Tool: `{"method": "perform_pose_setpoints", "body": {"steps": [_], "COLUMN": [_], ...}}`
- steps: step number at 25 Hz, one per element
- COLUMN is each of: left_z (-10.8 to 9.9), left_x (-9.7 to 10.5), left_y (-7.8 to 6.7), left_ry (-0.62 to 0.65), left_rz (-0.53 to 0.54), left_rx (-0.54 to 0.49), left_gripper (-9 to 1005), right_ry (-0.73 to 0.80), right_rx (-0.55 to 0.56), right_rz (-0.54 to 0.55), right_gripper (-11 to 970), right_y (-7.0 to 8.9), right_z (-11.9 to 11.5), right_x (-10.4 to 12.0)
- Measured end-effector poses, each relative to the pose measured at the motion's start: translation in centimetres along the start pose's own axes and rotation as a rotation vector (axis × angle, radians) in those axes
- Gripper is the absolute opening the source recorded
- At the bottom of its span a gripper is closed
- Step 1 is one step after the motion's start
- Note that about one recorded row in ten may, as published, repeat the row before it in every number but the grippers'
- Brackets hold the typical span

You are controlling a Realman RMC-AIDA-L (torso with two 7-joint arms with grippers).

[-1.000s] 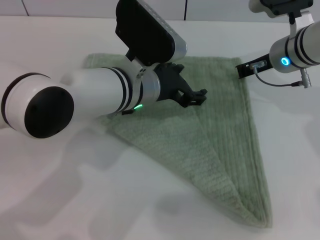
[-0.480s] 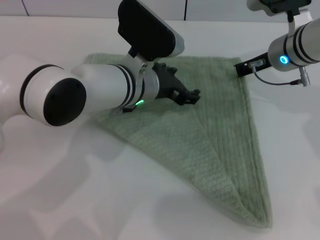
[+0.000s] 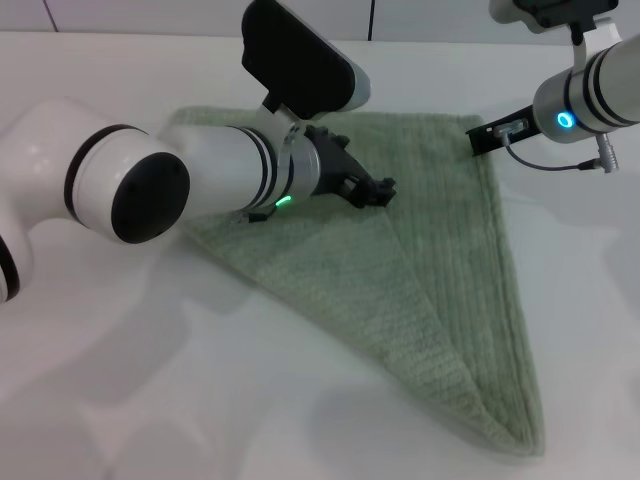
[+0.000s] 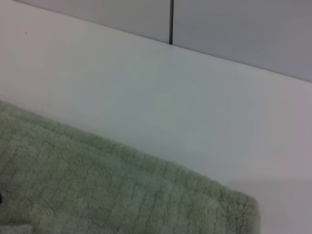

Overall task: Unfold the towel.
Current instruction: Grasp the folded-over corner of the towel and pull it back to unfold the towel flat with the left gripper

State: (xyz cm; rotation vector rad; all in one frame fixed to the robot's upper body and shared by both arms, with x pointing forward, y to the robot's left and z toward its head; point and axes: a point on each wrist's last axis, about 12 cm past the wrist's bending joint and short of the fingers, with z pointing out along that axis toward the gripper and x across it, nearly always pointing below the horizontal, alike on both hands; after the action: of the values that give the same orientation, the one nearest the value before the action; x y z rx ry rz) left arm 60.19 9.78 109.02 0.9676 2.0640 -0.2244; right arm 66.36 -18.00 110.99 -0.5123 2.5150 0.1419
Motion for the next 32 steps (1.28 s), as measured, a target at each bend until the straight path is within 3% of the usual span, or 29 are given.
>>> {"method": "perform_pose_setpoints", "body": {"steps": [14,27,32], "left_z": [0.8,0.6,0.4], "left_x": [0.3,-0.2,-0.5], "left_y": [0.1,-0.4,-0.7], "left_ry": [0.039,0.074,0.075], "left_rz": [-0.023,-0.004,0.010], "left_rx": [0.009,0.043,0.055], "left_gripper": [822,755,529], "right_ry": [0.002,0.002,0.002], "right_rx": [-0.001,-0.002,-0.002], "right_rz": [-0.001,-0.003,-0.002], "right_gripper": [0,0,-1], "right_y": [0.1,0.1,0.1], "right_z": [0.0,0.0,0.0], "right_x": [0.0,0.0,0.0]}}
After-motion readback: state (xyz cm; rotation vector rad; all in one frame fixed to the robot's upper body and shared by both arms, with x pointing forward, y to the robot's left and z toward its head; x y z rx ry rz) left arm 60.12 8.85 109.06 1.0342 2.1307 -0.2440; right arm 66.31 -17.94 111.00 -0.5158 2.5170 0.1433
